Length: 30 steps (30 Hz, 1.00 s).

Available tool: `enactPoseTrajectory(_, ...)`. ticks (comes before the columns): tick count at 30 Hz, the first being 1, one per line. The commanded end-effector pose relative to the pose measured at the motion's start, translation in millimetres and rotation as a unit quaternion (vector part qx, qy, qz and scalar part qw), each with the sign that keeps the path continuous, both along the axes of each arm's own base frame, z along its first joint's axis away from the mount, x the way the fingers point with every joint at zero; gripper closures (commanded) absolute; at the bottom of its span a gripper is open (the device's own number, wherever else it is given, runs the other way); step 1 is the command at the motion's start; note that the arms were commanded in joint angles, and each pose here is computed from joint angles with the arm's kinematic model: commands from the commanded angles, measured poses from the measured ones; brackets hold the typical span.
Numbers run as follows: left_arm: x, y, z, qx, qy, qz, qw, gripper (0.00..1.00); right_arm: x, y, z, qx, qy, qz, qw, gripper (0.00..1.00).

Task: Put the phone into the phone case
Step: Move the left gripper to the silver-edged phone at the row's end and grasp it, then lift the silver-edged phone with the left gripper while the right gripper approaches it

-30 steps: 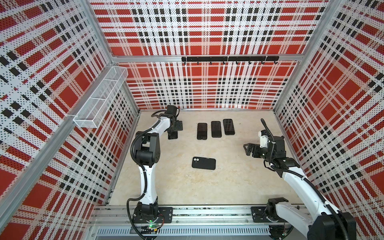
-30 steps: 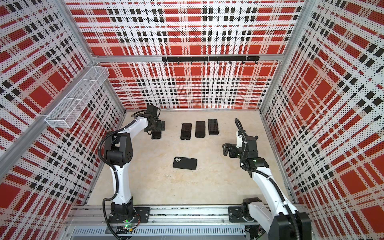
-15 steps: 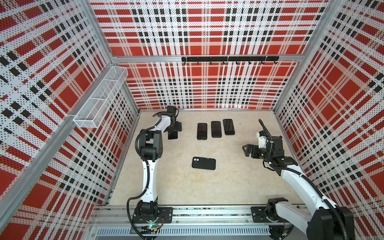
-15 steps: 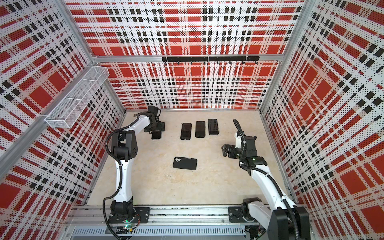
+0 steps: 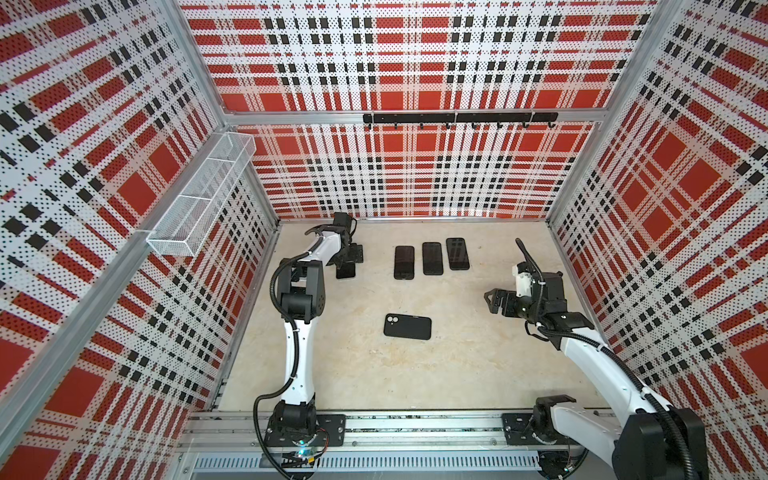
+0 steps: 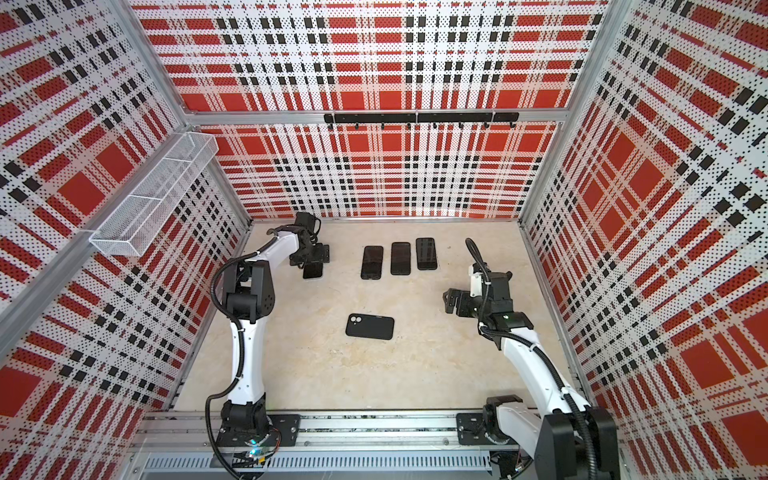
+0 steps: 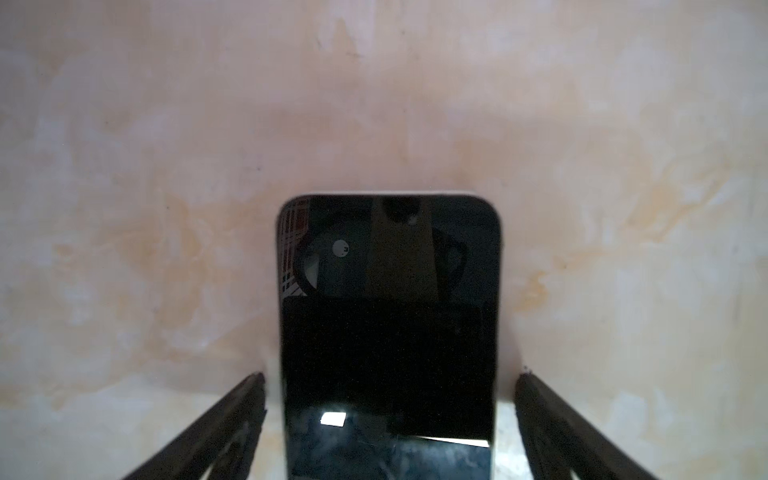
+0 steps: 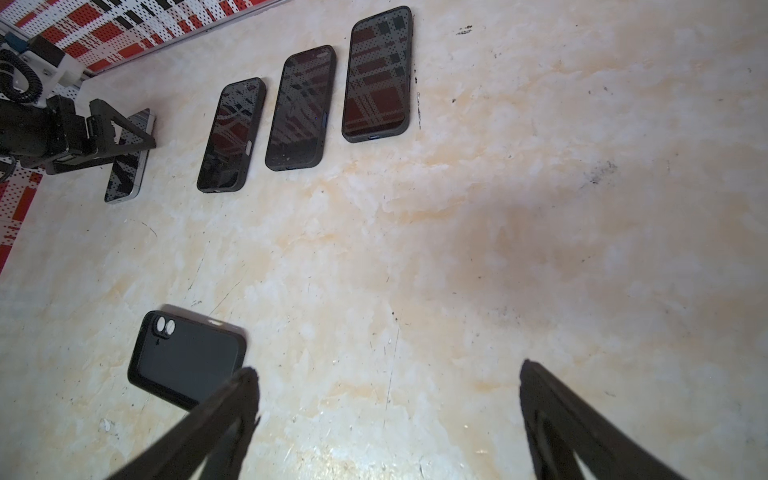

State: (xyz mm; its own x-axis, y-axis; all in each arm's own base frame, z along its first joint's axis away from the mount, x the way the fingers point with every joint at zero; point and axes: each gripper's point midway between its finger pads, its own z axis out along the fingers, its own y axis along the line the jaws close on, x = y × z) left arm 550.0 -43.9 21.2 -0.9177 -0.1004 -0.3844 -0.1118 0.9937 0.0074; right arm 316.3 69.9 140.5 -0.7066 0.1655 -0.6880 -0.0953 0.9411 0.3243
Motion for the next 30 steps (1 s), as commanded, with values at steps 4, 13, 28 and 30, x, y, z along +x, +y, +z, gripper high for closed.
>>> enactPoseTrajectory(4,-30.4,2.9,-31.0,0.004,0.068,-0.001,0.998,0.15,1.9,-1.7,-0.9,-0.005,-0.005,-0.001,1.000,0.00)
enactPoseTrajectory(13,-26.4,-2.5,-4.2,0.006,0.048,-0.004,0.999,0.22,2.4,-1.6,-5.3,-0.005,-0.004,-0.001,1.000,0.00)
enactPoseTrajectory(28,-39.5,-42.2,41.9,-0.028,0.010,-0.027,0.999,0.24,2.8,1.8,-6.8,0.001,-0.004,0.007,1.000,0.00)
enactPoseTrajectory(30,-49.3,-47.7,46.9,-0.039,0.008,-0.031,0.999,0.24,3.4,4.9,-7.3,0.008,-0.004,0.013,1.000,0.00)
